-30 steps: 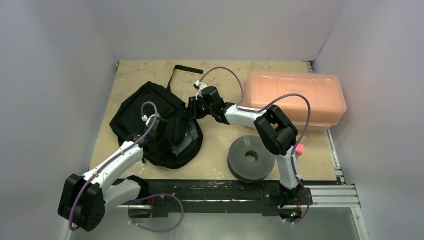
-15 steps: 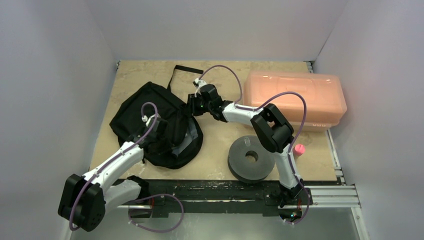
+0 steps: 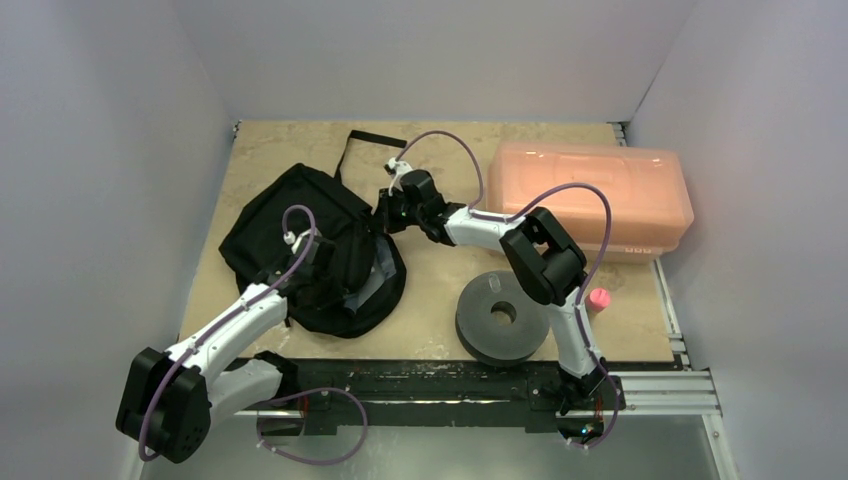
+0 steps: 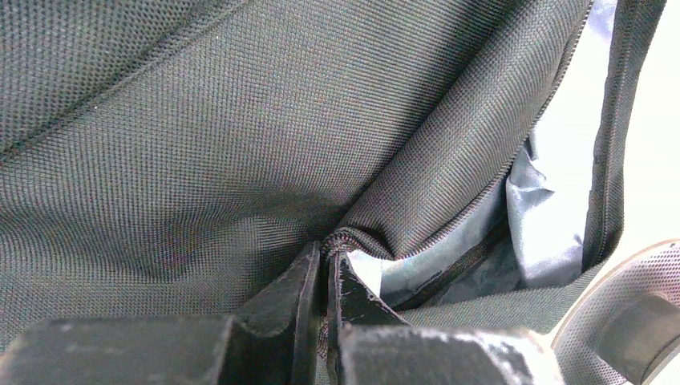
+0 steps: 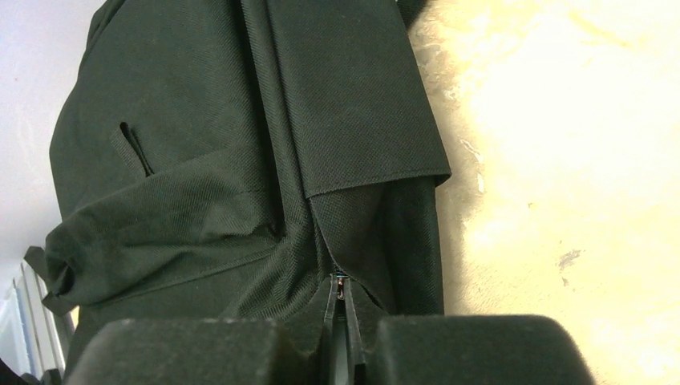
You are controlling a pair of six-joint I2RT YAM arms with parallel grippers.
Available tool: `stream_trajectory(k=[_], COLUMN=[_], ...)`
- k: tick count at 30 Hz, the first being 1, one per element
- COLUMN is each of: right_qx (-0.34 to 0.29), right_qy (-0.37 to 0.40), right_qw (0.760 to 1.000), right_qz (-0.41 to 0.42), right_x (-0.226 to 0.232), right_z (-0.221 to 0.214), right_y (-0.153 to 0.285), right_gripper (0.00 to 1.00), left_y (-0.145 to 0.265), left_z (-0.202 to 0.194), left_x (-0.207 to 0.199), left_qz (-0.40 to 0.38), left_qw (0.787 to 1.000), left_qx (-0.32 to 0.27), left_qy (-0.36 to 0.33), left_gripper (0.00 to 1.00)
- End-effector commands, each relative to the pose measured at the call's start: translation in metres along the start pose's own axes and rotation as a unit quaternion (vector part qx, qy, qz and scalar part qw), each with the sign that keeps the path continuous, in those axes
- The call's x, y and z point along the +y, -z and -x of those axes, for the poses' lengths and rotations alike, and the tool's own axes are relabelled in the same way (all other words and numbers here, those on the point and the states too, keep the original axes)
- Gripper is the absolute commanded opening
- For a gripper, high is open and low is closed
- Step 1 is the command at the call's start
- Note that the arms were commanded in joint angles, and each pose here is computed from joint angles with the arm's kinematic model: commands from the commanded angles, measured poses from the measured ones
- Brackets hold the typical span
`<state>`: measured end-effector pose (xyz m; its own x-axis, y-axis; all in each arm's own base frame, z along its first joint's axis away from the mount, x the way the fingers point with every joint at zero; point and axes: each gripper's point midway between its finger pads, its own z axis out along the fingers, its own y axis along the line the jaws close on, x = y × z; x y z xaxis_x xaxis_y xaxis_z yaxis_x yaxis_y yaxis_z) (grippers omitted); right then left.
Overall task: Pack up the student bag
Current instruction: Zip the student bag at the center of the board.
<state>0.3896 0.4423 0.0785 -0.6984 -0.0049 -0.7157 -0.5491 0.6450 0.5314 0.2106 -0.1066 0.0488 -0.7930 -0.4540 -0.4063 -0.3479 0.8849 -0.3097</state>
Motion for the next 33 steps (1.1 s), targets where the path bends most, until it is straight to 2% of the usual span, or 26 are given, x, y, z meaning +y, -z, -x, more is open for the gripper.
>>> stream_trajectory(k=[1,5,6,9,10,13,17,21,25,28,30,33], right_qx=[-0.015,-0.01,-0.005,0.002,0.003,0.004,0.012,0.017,0.031,0.027,0.026,0.009], right_qy=[0.015,-0.005,-0.01,-0.019,-0.022,-0.026,-0.057,-0.076,-0.065,-0.045,-0.048,-0.083], right_qw=[0.999,0.997,0.996,0.994,0.994,0.993,0.987,0.983,0.986,0.993,0.995,0.994], right_qz=[0.036,0.077,0.087,0.105,0.107,0.114,0.147,0.169,0.151,0.108,0.085,0.07], right_x=[0.012,0.033,0.037,0.044,0.043,0.044,0.055,0.068,0.064,0.049,0.04,0.031], right_z=[0.014,0.02,0.02,0.02,0.02,0.02,0.022,0.027,0.022,0.02,0.02,0.022], right_y=[0.004,0.02,0.024,0.032,0.034,0.038,0.046,0.062,0.07,0.07,0.068,0.069], right_gripper=[0.01,0.0,0.0,0.0,0.0,0.0,0.0,0.0,0.0,0.0,0.0,0.1], left_y=[-0.002,0.003,0.006,0.021,0.028,0.048,0.061,0.05,0.047,0.048,0.044,0.039], left_z=[-0.005,-0.005,-0.002,0.006,0.011,0.028,0.057,0.075,0.076,0.067,0.06,0.055], left_x=[0.006,-0.013,-0.019,-0.038,-0.044,-0.061,-0.073,-0.078,-0.094,-0.083,-0.072,-0.083], left_qz=[0.007,-0.045,-0.063,-0.114,-0.128,-0.159,-0.15,-0.123,-0.166,-0.168,-0.16,-0.186], left_qw=[1.0,0.999,0.998,0.993,0.991,0.986,0.985,0.989,0.984,0.983,0.984,0.98], left_qx=[0.009,0.015,0.008,-0.006,-0.015,-0.041,-0.076,-0.074,-0.061,-0.069,-0.072,-0.055], left_qy=[-0.001,-0.016,-0.018,-0.02,-0.022,-0.026,-0.025,-0.02,-0.024,-0.029,-0.031,-0.055], left_gripper=[0.0,0.0,0.06,0.37,0.44,0.6,0.78,0.8,0.77,0.74,0.77,0.85])
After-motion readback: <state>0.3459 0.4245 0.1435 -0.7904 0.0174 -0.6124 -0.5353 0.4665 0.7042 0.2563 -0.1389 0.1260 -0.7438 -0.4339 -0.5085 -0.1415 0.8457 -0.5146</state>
